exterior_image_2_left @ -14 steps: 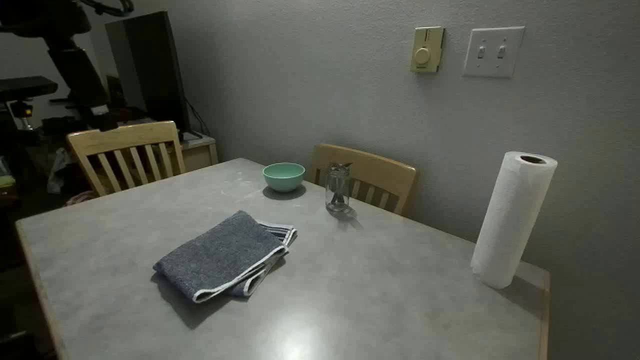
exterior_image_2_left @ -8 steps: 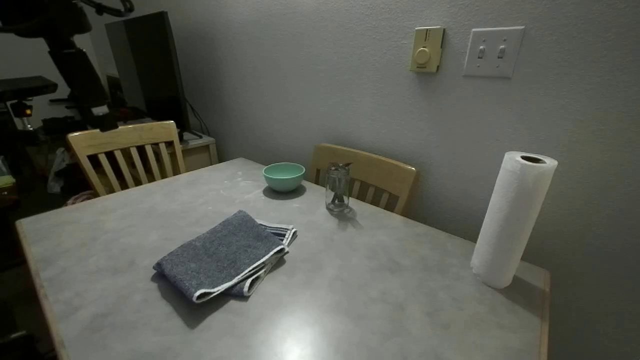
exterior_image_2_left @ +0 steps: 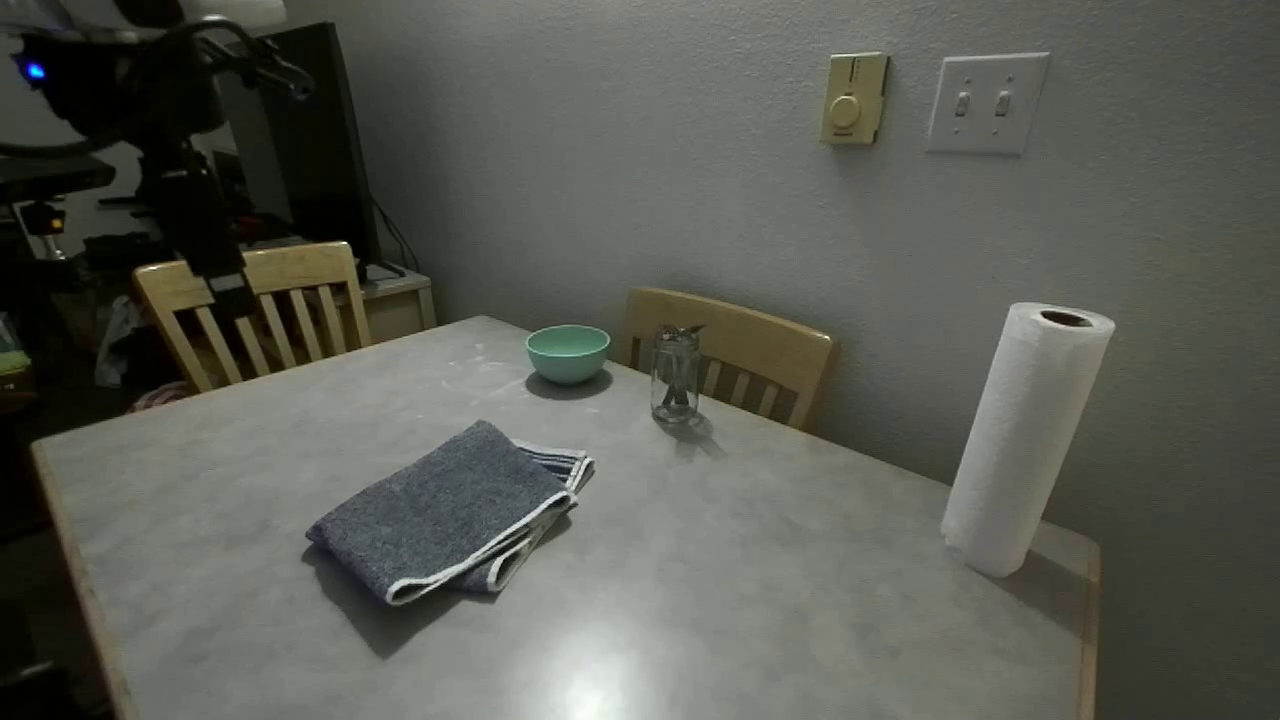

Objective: Unfold the grey towel on the table.

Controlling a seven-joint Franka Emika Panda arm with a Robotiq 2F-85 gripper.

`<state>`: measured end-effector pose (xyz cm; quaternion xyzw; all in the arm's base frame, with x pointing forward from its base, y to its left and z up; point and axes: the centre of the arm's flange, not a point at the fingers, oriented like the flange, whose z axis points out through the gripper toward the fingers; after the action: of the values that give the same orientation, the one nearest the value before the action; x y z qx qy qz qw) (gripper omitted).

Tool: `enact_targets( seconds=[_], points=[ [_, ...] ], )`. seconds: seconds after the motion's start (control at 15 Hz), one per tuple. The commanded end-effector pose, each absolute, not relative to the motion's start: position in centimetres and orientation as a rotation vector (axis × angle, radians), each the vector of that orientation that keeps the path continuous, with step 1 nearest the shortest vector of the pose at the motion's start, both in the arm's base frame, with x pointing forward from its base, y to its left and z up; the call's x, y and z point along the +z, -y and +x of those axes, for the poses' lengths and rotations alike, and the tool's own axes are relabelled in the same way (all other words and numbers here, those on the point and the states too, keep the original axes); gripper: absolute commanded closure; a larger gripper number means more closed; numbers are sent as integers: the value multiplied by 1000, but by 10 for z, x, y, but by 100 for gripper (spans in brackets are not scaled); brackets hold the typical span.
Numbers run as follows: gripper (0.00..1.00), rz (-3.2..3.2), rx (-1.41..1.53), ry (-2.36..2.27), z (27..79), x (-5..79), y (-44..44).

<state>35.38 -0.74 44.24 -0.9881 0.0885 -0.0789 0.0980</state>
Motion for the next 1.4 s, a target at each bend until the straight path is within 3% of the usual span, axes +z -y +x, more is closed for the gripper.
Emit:
enact_targets(
  seconds=[0.0,0.53,1.33],
  points=[
    [0,-2850,-195,-227,370,417,21],
    [0,-2868,-185,-247,363,419,19],
    [0,-2753,-179,112,414,372,56]
  ],
)
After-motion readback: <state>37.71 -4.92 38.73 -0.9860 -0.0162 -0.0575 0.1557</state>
